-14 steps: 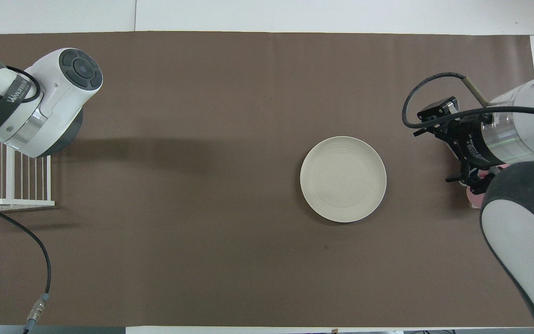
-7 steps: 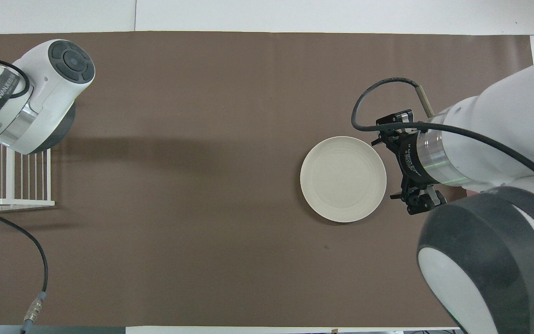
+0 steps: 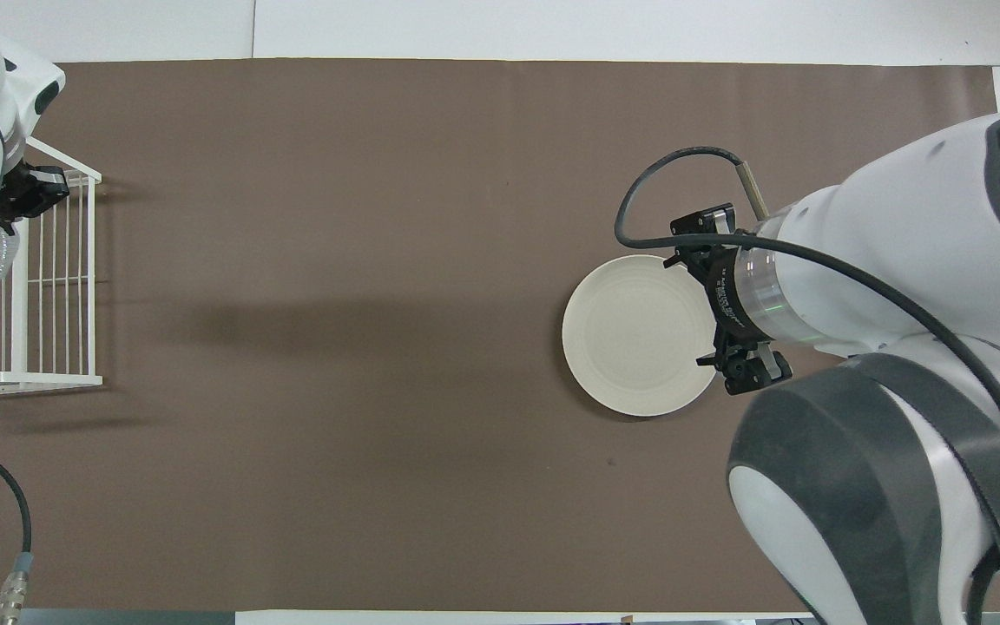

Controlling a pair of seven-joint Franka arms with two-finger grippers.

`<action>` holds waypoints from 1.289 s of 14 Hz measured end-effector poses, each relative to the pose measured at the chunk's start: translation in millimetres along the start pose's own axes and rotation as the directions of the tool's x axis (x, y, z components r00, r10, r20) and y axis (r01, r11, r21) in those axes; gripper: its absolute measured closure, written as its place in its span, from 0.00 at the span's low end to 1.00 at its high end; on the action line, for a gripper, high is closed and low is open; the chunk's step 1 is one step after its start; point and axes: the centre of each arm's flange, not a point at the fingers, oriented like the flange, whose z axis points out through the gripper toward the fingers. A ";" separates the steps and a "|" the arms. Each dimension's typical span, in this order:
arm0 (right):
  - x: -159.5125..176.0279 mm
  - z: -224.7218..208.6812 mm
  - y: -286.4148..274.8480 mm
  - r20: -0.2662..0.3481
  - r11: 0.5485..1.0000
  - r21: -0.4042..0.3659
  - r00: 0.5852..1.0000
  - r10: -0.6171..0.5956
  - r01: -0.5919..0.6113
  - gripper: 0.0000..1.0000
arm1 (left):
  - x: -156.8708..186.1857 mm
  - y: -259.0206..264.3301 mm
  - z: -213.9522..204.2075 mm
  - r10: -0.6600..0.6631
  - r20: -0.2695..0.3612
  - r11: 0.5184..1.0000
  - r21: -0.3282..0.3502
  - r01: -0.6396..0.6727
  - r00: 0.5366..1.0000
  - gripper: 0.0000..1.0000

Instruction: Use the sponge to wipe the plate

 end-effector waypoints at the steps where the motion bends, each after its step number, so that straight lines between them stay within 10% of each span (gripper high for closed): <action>1: -4.2 0.6 -1.7 0.001 1.000 0.013 1.000 -0.007 0.007 0.00 | -9.7 -2.5 -13.5 0.000 0.040 0.994 -0.107 0.004 0.999 0.94; 4: -12.0 0.5 -3.6 0.004 0.999 0.036 1.000 -0.014 0.014 0.00 | -30.9 -20.2 -38.8 0.028 0.168 0.921 -0.389 0.040 0.985 0.94; 8: -33.6 4.1 -6.7 0.019 0.987 0.057 0.988 0.151 -0.152 0.00 | -31.1 -50.3 -44.6 0.089 0.311 0.695 -0.700 0.165 0.946 0.94; 12: -72.2 9.1 -28.4 0.028 0.962 0.044 0.963 0.269 -0.270 0.00 | -51.3 -29.0 -21.4 0.150 0.391 0.467 -0.837 0.283 0.908 0.94; 18: -162.9 14.5 -43.0 0.006 0.938 0.002 0.938 0.348 -0.348 0.00 | -123.1 36.3 35.4 0.313 0.258 0.116 -0.966 0.233 0.914 0.94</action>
